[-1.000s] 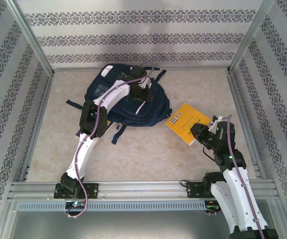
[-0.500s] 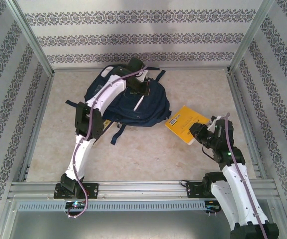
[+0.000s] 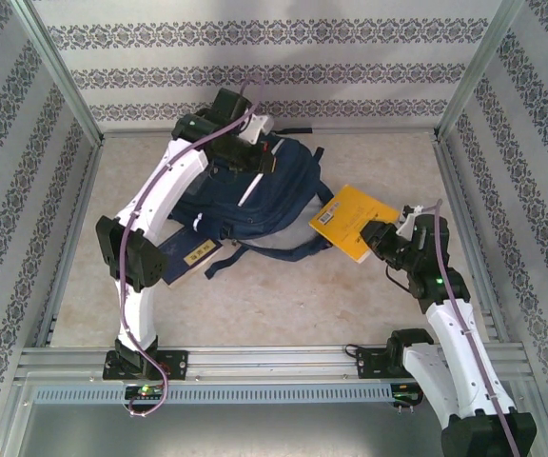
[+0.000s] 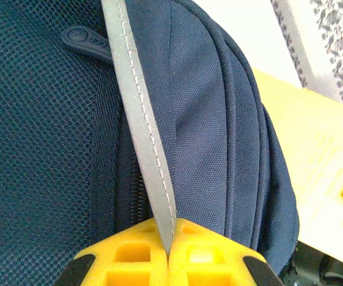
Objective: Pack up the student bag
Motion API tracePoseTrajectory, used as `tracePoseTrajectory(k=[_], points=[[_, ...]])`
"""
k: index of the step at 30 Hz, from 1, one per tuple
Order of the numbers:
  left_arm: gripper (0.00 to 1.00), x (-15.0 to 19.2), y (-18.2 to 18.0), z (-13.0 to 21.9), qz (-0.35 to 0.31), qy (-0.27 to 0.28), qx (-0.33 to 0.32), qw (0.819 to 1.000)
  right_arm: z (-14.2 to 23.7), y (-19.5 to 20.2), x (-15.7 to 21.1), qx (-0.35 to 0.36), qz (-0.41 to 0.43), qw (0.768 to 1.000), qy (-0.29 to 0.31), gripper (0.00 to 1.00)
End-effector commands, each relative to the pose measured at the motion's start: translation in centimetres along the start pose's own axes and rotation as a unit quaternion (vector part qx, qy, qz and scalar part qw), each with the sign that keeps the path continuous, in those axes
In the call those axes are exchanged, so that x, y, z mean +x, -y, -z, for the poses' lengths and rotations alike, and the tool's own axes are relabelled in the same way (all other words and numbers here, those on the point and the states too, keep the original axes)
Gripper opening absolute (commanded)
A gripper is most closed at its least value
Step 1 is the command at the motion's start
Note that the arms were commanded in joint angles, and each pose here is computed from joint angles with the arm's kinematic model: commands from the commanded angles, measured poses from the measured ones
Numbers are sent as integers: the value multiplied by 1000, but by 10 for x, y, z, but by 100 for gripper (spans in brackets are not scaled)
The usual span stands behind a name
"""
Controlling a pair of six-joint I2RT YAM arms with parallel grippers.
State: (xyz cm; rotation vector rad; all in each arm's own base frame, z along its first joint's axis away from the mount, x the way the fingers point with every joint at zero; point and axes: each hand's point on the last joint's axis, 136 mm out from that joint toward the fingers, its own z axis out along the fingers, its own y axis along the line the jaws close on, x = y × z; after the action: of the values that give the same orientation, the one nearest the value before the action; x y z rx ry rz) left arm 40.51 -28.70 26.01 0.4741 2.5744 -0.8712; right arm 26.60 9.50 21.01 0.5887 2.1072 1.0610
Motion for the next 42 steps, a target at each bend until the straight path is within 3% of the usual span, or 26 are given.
tracePoseTrajectory(k=[1, 6, 9, 11, 17, 25, 36, 42], points=[[0, 6, 61, 20, -63, 13, 75, 995, 8, -54, -10, -85, 30, 996, 5, 0], [1, 20, 62, 4, -63, -10, 70, 996, -5, -63, -3, -121, -26, 992, -19, 0], [36, 25, 50, 4, -76, -12, 5, 997, -11, -69, -3, -151, -85, 984, -28, 0], [49, 30, 47, 7, -102, -16, -34, 994, -12, -73, -4, -164, -108, 980, -28, 0], [63, 52, 64, 4, -202, -40, -112, 972, -8, -81, -4, -169, -111, 979, -21, 0], [67, 70, 70, -32, -273, -75, -169, 944, -9, -82, -1, -173, -116, 978, -25, 0], [67, 80, 86, -71, -270, -92, -143, 948, -10, -80, 5, -172, -115, 978, -31, 0], [66, 84, 85, -76, -266, -99, -144, 948, -10, -80, 6, -170, -110, 979, -30, 0]])
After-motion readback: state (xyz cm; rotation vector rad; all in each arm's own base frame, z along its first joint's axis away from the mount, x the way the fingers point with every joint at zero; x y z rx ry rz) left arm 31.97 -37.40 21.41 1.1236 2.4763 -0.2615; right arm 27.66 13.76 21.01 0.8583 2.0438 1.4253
